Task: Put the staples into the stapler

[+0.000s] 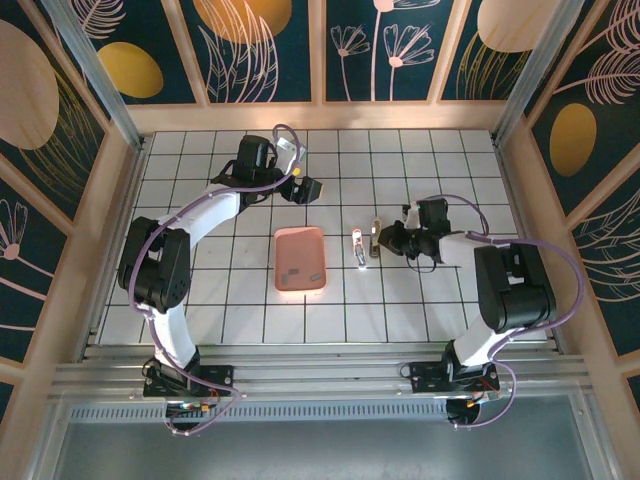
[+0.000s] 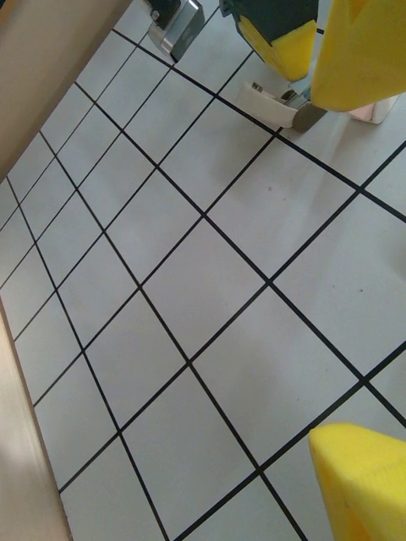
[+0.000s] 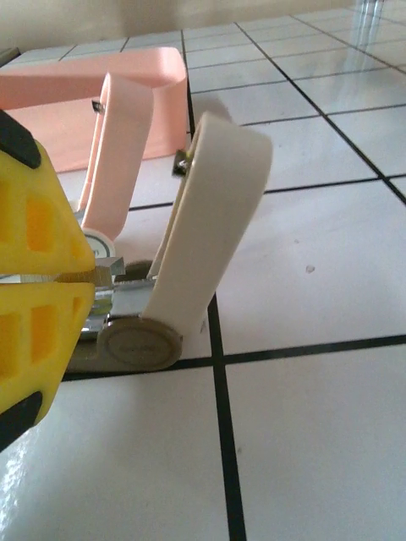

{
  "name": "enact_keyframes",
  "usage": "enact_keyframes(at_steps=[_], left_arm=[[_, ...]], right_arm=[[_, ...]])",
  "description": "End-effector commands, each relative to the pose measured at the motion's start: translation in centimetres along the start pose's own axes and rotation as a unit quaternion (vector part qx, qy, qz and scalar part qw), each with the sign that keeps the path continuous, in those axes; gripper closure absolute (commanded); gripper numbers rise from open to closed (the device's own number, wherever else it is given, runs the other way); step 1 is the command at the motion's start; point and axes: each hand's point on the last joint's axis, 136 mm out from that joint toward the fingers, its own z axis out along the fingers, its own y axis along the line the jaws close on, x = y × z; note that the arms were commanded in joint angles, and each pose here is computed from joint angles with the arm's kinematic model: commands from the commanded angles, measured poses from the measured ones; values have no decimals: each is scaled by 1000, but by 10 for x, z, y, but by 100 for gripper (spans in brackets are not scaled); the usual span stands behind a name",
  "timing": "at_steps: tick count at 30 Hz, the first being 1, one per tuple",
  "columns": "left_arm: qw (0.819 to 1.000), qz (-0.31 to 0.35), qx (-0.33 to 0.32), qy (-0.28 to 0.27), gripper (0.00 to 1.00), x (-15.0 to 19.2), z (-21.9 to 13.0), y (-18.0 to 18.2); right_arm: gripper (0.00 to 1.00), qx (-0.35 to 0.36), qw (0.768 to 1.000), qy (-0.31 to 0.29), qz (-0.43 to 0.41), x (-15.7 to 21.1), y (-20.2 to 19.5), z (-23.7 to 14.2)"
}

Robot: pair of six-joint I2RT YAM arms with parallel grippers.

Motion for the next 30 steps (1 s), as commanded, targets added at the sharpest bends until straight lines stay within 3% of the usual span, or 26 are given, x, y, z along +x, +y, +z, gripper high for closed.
enact_keyframes(at_steps=[1,8,21,30], left_arm=[[1000,12,7,2,6,-3,4,-3],[1000,12,9,2,6,-4,4,-4],[1000,11,11,5,6,0,5,-5],[1000,10,12,5,6,0,6,-6]], right_arm=[[92,-24,1000,-15,-5,-6,13,-9],[92,-30,999,-19,5,-5,7,-18],[92,39,998,-3,56,15,-51,-37],[91,71,995,8,71,23,-69,-39]])
